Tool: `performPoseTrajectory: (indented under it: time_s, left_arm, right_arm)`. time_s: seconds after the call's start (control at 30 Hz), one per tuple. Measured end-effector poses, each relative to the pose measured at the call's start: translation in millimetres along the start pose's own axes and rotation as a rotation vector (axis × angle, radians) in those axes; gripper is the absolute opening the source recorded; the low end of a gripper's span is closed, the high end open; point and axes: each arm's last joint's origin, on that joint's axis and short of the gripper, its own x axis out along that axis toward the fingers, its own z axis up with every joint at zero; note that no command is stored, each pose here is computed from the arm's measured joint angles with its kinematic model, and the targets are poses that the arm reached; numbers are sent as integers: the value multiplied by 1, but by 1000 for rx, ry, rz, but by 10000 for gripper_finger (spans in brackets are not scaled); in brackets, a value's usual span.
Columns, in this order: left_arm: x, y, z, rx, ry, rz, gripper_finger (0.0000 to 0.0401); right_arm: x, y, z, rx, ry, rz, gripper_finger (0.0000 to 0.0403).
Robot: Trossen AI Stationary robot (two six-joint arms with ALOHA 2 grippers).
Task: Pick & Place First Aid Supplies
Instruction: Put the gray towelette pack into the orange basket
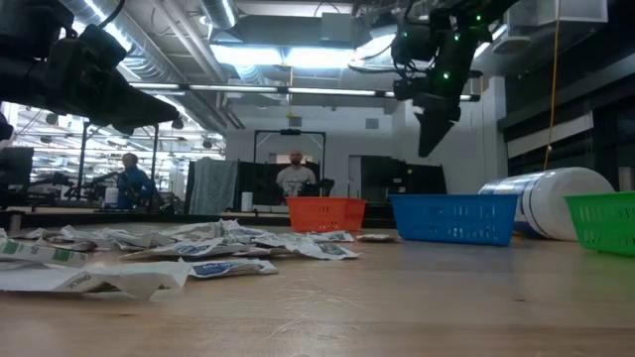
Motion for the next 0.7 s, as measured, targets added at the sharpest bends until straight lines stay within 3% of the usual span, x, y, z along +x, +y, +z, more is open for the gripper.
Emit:
performPoseTrajectory:
  time_s: [0.27,0.53,0.7]
  left_arm:
    - [0,0,0,0,0,0,93]
    - [0,0,0,0,0,0,93]
    - [0,0,0,0,0,0,91]
  right_arm:
    - [15,-16,-14,-164,65,-15,129]
    - [15,-18,-21,-229,174,-152,129]
    - [22,-17,-21,-245,202,-142,129]
